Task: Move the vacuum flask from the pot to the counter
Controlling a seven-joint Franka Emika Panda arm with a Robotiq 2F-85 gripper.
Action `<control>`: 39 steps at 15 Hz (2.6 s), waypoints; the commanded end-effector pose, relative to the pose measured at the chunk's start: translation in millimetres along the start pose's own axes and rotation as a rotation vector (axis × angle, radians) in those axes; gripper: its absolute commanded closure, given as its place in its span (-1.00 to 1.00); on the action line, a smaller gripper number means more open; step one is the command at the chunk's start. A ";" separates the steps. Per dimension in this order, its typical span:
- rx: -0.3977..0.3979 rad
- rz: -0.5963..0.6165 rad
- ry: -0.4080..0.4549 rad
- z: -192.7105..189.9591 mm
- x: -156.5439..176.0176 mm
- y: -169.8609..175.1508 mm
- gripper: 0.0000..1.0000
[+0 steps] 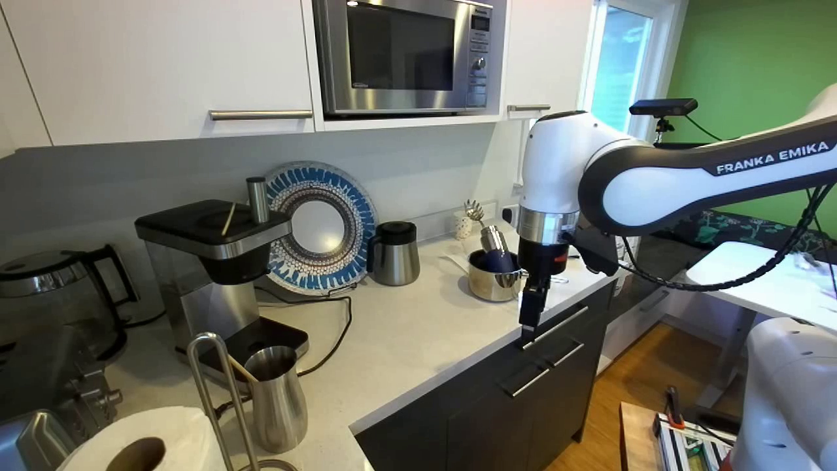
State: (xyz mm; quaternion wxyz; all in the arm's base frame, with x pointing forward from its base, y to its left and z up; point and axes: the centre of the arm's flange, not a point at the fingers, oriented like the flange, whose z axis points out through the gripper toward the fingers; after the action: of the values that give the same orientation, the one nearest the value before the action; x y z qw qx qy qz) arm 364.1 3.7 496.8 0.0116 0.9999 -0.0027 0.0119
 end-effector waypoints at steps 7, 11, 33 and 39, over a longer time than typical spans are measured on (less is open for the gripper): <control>-0.002 -0.004 0.051 -6.9 15.2 35.6 -1.00; 0.052 -0.141 0.150 -24.2 35.5 96.2 -1.00; -0.276 -0.330 0.172 -24.3 102.2 313.5 -1.00; -0.147 -0.058 -0.007 -14.3 108.9 359.8 -1.00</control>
State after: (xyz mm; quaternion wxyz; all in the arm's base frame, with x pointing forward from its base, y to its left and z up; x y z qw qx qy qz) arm 458.6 -327.5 527.1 0.1142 0.9889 0.0854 0.0414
